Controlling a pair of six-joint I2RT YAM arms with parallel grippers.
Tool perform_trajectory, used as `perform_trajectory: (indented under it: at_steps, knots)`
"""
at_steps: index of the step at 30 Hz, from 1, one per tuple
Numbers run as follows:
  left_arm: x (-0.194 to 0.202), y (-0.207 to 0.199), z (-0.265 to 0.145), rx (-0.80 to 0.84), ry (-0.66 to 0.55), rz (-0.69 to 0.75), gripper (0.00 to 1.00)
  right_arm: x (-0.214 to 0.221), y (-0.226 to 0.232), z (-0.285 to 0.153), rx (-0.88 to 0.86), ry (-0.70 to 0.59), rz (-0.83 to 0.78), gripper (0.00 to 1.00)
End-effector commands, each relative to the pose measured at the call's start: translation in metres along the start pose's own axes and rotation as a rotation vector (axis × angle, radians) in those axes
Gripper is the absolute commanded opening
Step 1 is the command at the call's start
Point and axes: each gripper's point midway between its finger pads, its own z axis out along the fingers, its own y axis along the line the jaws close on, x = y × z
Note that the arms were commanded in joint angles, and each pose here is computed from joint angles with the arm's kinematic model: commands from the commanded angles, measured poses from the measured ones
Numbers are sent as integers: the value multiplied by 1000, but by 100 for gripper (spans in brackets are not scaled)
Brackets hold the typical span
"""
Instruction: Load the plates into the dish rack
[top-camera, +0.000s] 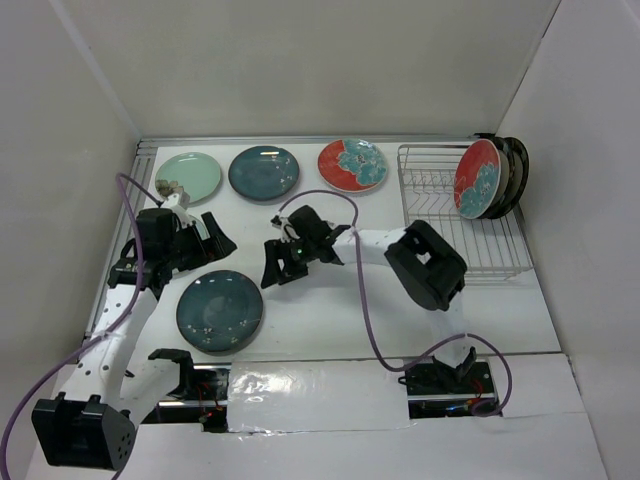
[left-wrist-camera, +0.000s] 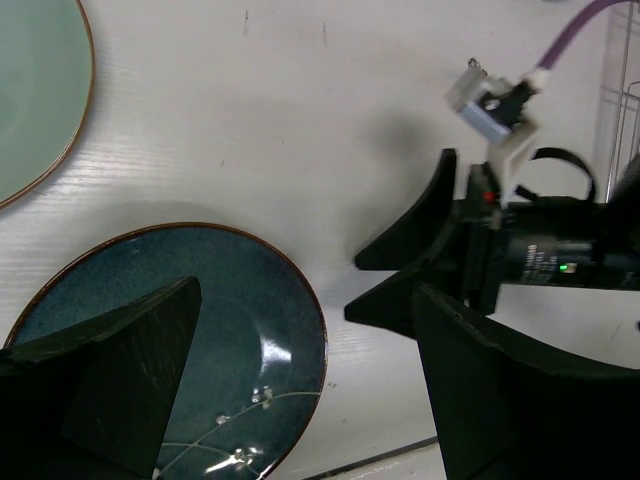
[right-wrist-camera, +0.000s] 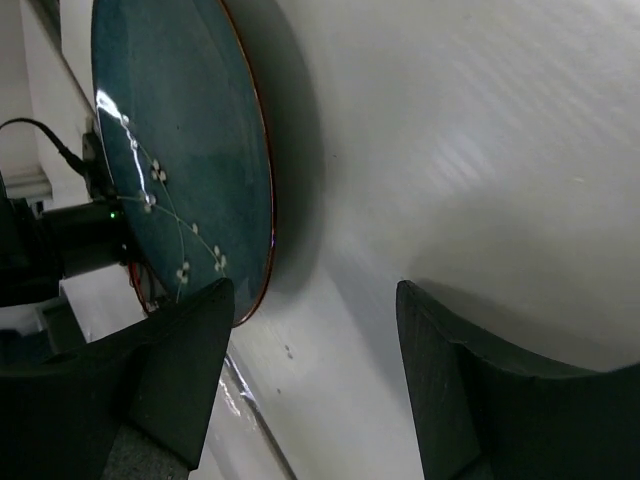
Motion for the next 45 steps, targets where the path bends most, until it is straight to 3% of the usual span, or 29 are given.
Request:
perform_trajectory:
  at_steps: [1, 10, 14, 15, 17, 18, 21, 24, 31, 37, 45]
  knots:
    - [-15, -10, -13, 22, -53, 9, 99, -9, 37, 19, -151, -11, -38, 72]
    - [-9, -7, -14, 18, -45, 16, 99, 26, 24, 61, -188, 93, 9, 67]
    - [-8, -8, -15, 26, -41, 16, 99, 35, 9, 71, -172, 97, 39, 53]
    - [-7, -7, -13, 23, -33, 14, 99, 39, 7, 71, -172, 97, 39, 41]
    - [-5, -7, -11, 31, -29, 14, 99, 44, 0, 72, -154, 98, 47, 29]
    - [-6, -8, -9, 31, -29, 5, 99, 39, -5, 71, -142, 84, 53, 16]
    - [-8, -9, -9, 35, -37, 7, 99, 32, -22, 55, -85, 60, 51, 0]
    - [-3, -7, -6, 35, -17, -6, 99, 11, -31, 27, -16, 17, 2, 0]
    - [-4, -4, 2, 21, -9, -10, 99, -79, -52, -93, 275, -201, -146, 0]
    - [-4, -5, 11, 36, 3, -21, 99, -161, -51, -250, 547, -528, -236, 0]
    - [7, 0, 28, 40, 61, -35, 99, -188, -39, -456, 1043, -990, -307, 0]
